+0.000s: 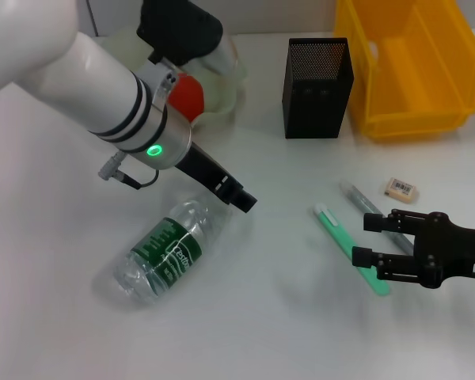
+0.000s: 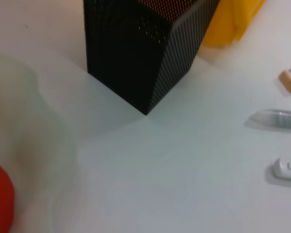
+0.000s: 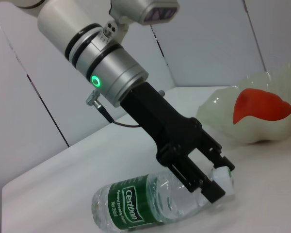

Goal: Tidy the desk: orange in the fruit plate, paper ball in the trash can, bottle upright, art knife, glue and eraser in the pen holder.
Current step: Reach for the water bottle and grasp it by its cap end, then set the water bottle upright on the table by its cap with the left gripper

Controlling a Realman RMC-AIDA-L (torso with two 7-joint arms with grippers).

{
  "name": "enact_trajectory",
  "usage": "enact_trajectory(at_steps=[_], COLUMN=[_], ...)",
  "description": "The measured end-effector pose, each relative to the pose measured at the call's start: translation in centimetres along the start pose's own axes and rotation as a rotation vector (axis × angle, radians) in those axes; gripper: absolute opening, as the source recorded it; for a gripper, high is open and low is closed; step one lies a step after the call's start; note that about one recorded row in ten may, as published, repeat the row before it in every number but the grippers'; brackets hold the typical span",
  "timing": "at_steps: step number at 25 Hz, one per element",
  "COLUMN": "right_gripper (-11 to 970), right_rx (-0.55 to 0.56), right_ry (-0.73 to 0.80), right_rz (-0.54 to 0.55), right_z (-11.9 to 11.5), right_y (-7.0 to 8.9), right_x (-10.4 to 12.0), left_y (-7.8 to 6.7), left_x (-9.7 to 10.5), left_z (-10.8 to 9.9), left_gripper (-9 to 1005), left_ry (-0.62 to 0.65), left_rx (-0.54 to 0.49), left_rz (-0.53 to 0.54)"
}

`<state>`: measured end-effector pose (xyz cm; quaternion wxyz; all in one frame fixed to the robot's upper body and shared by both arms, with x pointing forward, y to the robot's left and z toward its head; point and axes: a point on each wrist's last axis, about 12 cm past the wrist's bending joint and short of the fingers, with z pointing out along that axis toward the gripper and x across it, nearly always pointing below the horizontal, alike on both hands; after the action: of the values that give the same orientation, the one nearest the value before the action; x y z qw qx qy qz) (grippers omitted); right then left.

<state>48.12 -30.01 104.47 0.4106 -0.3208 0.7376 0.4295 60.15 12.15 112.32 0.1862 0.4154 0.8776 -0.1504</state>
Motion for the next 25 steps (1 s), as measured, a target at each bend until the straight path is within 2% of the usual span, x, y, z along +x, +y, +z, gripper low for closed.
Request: enact_trajectory(at_steps=[5, 10, 17, 19, 21, 22, 25], right_gripper=[739, 739, 738, 738, 738, 738, 738], right_rx=[-0.003, -0.003, 0.005, 0.012, 0.017, 0.019, 0.029], right_ry=[-0.002, -0.003, -0.007, -0.014, -0.02, -0.021, -0.024], right_rz=[0.002, 0.004, 0.011, 0.013, 0.015, 0.014, 0.015], right_z=[0.1, 0.1, -0.1, -0.3, -0.4, -0.4, -0.4], right_y=[0.0, 0.1, 0.1, 0.0, 0.0, 0.0, -0.1], right_x=[0.0, 0.0, 0.2, 0.2, 0.2, 0.2, 0.2], left_y=[-0.3, -0.4, -0.5, -1.9, -2.1, -2.6, -3.0], left_x=[0.3, 0.2, 0.2, 0.1, 0.2, 0.9, 2.3], left_z=[0.7, 0.8, 0.7, -2.1, -2.6, -3.9, -5.4], left_gripper=[763, 587, 445, 445, 444, 444, 444], left_ry=[0.02, 0.016, 0.016, -0.09, -0.112, -0.169, -0.25], left_rx=[-0.012, -0.016, -0.015, -0.001, -0.003, -0.016, -0.023], left_rz=[0.011, 0.019, 0.029, 0.108, 0.121, 0.16, 0.2])
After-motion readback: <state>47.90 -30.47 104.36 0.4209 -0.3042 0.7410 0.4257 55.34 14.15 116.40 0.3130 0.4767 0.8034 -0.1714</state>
